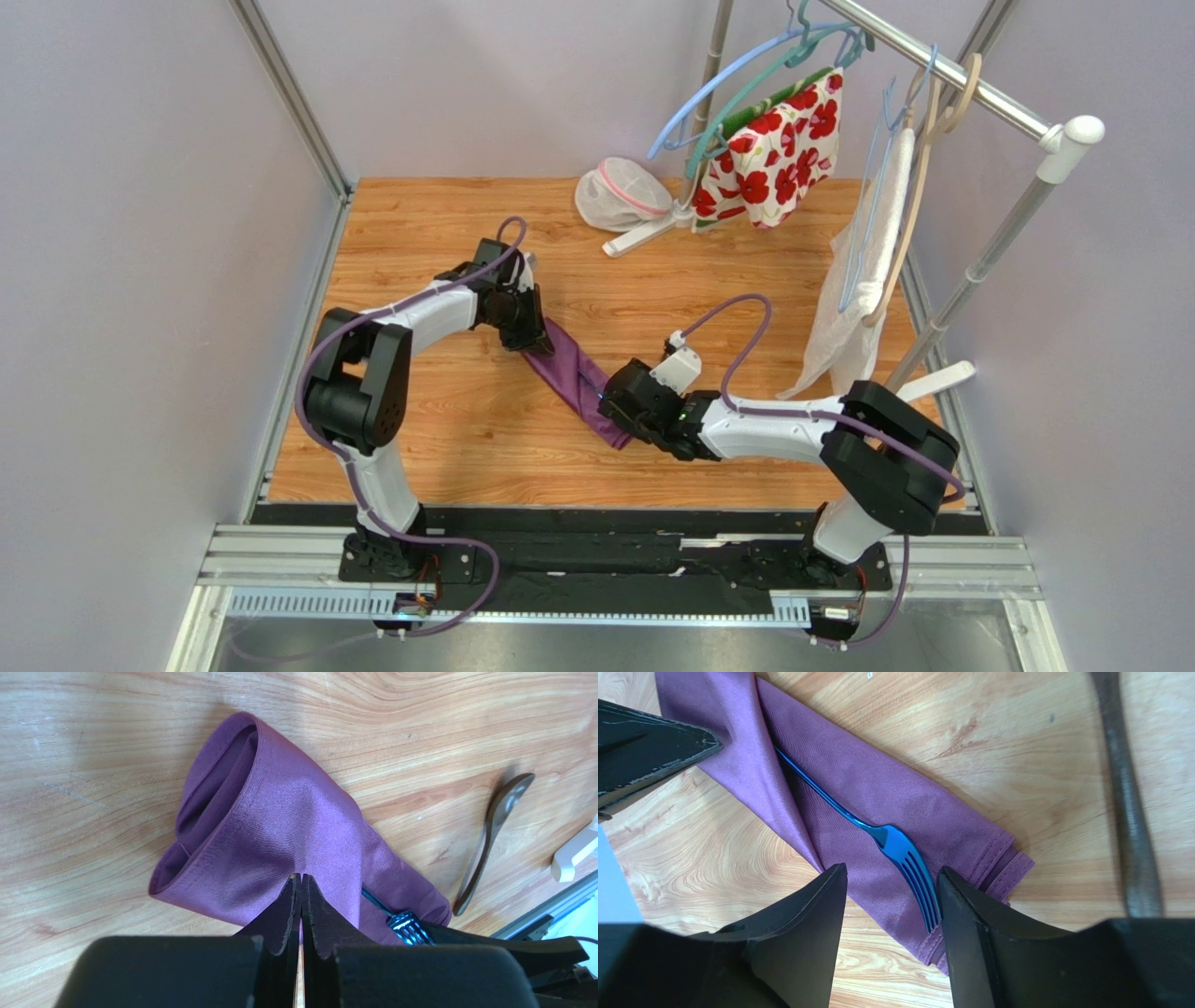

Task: Fold the napkin into a case and place the utensils inside
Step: Insert the fork into the folded napkin, then pick up the spoon from the center of the board.

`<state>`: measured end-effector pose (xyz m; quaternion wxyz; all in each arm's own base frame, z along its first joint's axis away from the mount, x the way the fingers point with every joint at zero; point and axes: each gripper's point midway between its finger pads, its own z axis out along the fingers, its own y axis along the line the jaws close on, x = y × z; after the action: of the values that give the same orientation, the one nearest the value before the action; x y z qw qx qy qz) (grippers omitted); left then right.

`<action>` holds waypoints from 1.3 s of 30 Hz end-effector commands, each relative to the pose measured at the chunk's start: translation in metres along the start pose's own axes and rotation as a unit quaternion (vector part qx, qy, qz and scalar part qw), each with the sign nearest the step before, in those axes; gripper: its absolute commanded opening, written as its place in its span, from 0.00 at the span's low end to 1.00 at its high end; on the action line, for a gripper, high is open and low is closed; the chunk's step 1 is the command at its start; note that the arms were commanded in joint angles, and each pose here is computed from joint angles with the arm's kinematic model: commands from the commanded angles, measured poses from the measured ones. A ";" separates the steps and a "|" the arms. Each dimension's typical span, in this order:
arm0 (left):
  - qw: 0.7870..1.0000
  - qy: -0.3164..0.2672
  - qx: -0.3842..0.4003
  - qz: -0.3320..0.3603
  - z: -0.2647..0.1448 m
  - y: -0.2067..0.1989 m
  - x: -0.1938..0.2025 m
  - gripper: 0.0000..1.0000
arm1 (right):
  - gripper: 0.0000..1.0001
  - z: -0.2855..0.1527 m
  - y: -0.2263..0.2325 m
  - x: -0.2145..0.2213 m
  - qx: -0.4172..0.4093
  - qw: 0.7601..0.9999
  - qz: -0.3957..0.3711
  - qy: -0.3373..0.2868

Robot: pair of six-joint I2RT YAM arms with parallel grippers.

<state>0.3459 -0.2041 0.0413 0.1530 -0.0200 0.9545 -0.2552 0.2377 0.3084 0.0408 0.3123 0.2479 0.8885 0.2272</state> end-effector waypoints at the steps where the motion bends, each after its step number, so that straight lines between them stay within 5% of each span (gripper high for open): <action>1: 0.999 -0.030 0.013 0.013 -0.020 -0.017 -0.014 0.02 | 0.56 -0.016 0.012 -0.023 -0.006 0.999 -0.032 -0.020; 8: 0.998 -0.048 0.015 0.026 -0.037 -0.026 -0.018 0.07 | 0.57 -0.035 0.024 -0.043 0.003 0.993 -0.113 -0.026; 16: 0.992 -0.076 0.057 0.088 -0.077 -0.066 -0.002 0.45 | 0.58 -0.020 -0.020 -0.088 0.119 0.955 -0.272 0.020; 25: 0.971 -0.119 0.117 0.169 -0.133 -0.112 0.051 0.43 | 0.59 -0.001 -0.055 -0.090 0.165 0.921 -0.335 0.109; 35: 0.966 -0.119 0.152 0.173 -0.149 -0.117 0.105 0.40 | 0.36 0.028 -0.083 -0.059 0.176 0.921 -0.314 0.149; 39: 0.958 -0.118 0.179 0.192 -0.149 -0.129 0.106 0.46 | 0.05 0.030 -0.083 -0.065 0.184 0.921 -0.317 0.132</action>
<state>0.1935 -0.2464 0.1843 0.2958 0.1513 0.8726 -0.3580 0.2782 0.2199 0.0173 0.2006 -0.0273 0.9793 -0.0034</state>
